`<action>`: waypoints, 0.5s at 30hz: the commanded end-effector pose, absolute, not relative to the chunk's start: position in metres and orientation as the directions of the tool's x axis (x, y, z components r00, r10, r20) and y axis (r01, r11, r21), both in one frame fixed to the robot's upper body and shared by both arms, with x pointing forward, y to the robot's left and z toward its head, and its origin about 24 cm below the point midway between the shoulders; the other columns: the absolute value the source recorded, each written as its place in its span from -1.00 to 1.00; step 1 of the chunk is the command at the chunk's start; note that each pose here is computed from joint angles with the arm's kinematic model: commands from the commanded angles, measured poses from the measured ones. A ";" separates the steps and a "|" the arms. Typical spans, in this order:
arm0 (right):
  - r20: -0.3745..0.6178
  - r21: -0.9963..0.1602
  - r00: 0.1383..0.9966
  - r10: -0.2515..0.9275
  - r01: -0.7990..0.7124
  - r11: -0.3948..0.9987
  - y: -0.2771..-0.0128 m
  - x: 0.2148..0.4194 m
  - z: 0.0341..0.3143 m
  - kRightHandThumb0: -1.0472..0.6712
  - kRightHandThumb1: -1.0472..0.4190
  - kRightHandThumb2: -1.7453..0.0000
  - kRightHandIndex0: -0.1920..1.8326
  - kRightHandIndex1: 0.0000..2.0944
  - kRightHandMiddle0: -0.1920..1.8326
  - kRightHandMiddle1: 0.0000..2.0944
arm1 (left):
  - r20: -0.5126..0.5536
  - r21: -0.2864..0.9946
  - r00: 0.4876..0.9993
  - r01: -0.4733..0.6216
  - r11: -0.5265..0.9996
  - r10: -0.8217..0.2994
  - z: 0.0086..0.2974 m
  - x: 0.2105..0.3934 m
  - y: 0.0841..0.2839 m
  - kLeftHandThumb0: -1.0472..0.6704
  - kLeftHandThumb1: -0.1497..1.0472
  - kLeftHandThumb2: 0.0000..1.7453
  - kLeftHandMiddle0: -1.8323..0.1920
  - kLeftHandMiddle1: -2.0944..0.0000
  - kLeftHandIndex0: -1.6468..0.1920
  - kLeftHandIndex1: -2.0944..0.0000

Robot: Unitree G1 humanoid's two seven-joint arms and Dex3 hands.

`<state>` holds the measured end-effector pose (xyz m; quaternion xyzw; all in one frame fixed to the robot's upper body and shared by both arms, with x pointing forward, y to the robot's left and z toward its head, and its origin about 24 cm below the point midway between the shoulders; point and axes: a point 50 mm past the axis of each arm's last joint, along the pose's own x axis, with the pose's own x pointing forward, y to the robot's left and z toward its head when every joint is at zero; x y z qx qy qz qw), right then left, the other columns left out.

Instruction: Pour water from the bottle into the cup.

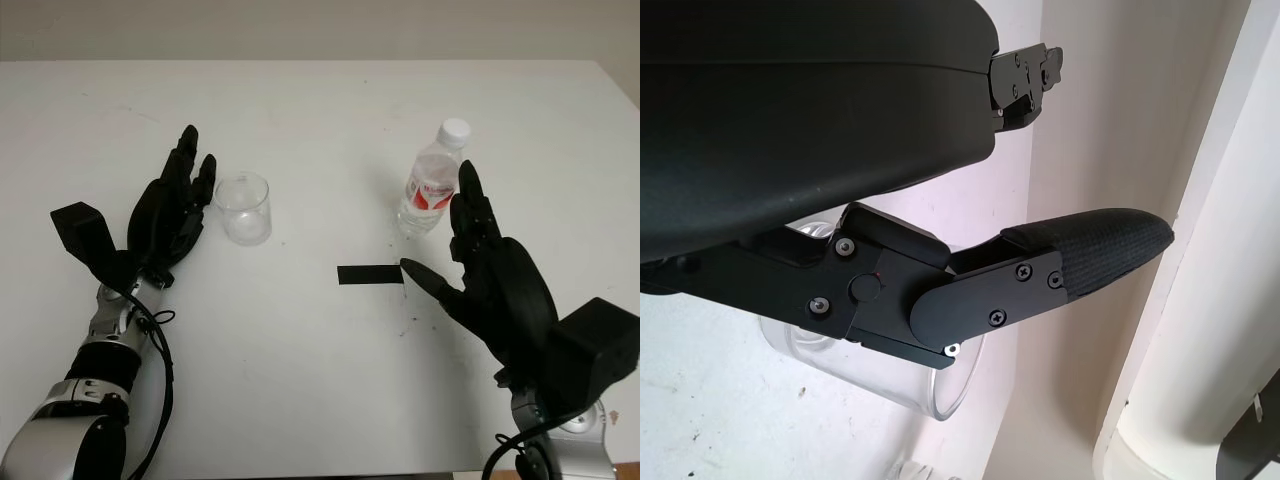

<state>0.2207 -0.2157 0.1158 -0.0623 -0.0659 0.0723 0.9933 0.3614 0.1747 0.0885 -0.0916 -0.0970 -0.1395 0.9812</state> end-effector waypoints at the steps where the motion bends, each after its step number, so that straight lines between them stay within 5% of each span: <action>1: 0.130 -0.126 0.981 0.147 -0.130 0.983 -0.215 0.219 0.114 -0.88 -0.85 0.94 -1.00 -1.00 -1.00 -1.00 | 0.232 -0.142 0.938 0.294 0.945 -0.256 0.093 0.363 0.176 -0.74 1.00 -0.14 1.00 1.00 1.00 1.00; 15: 0.137 -0.122 0.986 0.094 -0.077 0.990 -0.212 0.219 0.105 -0.91 -0.90 0.93 -1.00 -1.00 -1.00 -1.00 | 0.233 -0.134 0.943 0.273 0.953 -0.238 0.095 0.363 0.179 -0.74 1.00 -0.13 1.00 1.00 1.00 1.00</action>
